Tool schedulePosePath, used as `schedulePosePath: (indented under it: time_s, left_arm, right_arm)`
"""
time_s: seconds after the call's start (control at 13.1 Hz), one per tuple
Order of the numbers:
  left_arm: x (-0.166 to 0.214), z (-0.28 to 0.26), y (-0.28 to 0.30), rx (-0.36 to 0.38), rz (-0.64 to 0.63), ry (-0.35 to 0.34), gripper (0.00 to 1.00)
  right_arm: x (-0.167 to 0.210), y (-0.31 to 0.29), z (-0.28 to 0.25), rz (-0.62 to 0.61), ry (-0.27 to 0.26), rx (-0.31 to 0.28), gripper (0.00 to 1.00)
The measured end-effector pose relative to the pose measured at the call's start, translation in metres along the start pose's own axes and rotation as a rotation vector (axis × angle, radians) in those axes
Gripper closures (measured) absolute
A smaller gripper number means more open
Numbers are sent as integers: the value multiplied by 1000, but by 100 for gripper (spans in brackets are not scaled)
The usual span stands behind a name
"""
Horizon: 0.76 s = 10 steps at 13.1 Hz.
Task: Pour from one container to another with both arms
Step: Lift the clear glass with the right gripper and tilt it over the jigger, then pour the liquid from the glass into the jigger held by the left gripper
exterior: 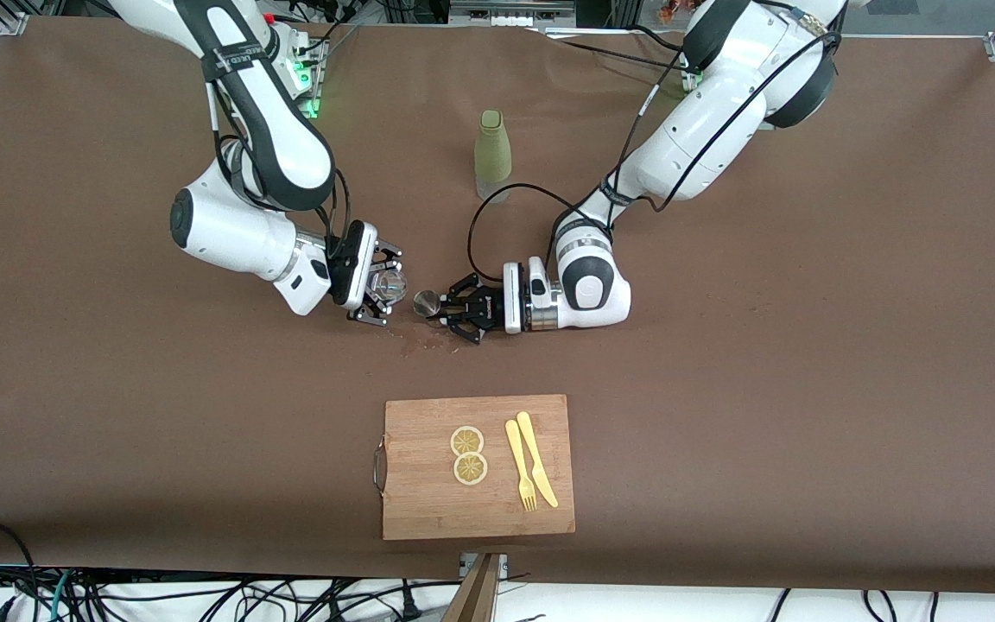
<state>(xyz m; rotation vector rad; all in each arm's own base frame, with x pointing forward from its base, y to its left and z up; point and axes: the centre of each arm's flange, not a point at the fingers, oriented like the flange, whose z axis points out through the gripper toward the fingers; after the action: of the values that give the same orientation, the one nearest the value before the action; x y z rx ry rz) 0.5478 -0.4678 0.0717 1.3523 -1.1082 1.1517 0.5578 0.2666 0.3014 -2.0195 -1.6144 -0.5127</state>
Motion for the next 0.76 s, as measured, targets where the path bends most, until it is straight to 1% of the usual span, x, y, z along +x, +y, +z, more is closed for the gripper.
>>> schedulePosePath:
  time_s: [0.23,0.46,0.61,0.76]
  left_arm:
    - [0,0,0,0,1,-1,79]
    - [0,0,0,0,2,-1,79]
    - [0,0,0,0,2,-2,79]
    - [0,0,0,0,3,-2,79]
  right_arm:
    - [2,-2,2,19,-57,1,74]
    - [8,-8,6,46,-89,1,74]
    - [13,-11,9,61,-122,-4,74]
    - [19,-15,12,73,-138,-7,74]
